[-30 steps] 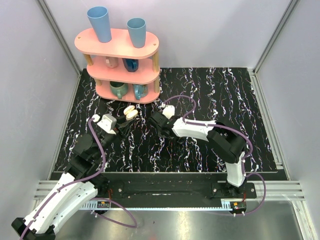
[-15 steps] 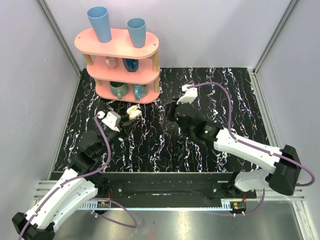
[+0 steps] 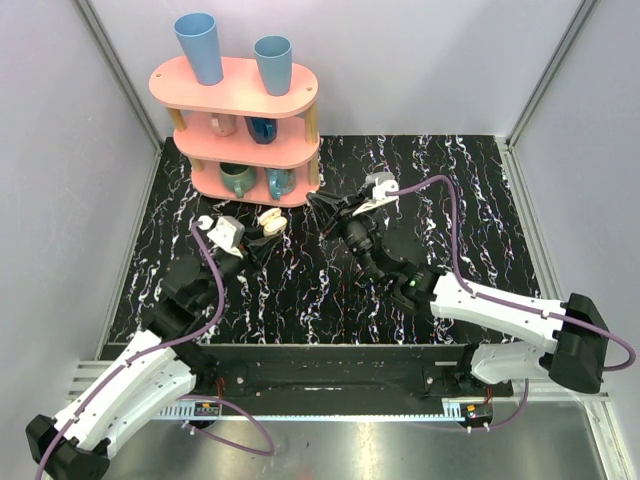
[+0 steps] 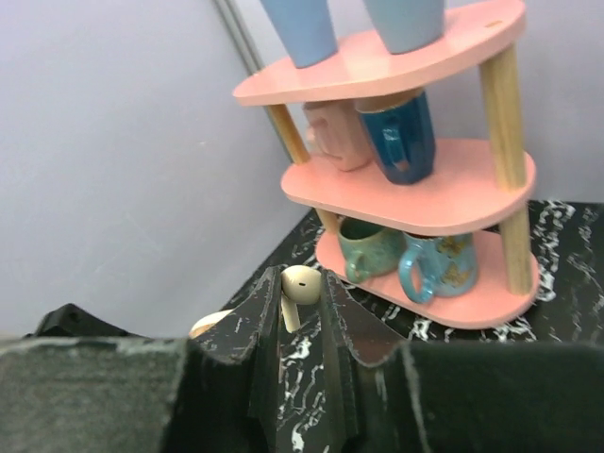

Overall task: Insert the wireless bluetooth earbuds into the charging case
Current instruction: Insert the left earbud into the left side groove of the charging case.

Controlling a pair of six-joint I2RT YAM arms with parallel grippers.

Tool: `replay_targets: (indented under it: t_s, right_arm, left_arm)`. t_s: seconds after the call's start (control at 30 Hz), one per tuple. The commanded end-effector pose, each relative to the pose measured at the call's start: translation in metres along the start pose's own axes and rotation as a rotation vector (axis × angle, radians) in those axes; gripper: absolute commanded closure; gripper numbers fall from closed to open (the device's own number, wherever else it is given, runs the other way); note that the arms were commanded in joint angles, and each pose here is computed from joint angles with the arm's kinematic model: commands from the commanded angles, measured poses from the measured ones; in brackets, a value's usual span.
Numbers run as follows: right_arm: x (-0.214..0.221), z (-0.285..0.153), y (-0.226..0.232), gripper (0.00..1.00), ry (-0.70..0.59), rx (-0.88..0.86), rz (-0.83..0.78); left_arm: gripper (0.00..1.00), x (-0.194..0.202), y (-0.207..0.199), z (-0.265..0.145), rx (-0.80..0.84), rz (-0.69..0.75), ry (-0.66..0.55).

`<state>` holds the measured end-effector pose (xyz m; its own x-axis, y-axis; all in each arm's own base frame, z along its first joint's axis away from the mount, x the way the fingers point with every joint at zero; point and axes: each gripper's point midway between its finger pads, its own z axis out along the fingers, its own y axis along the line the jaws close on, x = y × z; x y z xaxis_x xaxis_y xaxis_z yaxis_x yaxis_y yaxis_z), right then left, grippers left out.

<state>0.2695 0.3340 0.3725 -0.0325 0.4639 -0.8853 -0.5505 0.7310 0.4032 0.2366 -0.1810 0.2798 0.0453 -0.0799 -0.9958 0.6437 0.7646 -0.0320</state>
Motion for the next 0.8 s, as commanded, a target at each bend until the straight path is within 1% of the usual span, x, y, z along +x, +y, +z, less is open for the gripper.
replay_targets:
  t_s: [0.0,0.2,0.3,0.47,0.77]
  right_arm:
    - [-0.020,0.001,0.036,0.98,-0.112,-0.133,0.032]
    - [0.006,0.004,0.057,1.00,-0.090,-0.193,0.014]
    - [0.010,0.005,0.067,1.00,-0.097,-0.214,-0.010]
    - [0.004,0.003,0.080,1.00,-0.120,-0.253,-0.005]
    - [0.016,0.005,0.098,1.00,-0.091,-0.291,-0.023]
  left_arm:
    - [1.00,-0.045,-0.007,0.002,0.030,-0.017,-0.150]
    - [1.00,-0.051,-0.009,0.003,0.040,-0.034,-0.179]
    - [1.00,-0.050,-0.009,0.003,0.042,-0.034,-0.179]
    - [1.00,-0.051,-0.010,0.002,0.045,-0.033,-0.183]
    - [1.00,-0.051,-0.012,0.001,0.057,-0.034,-0.188]
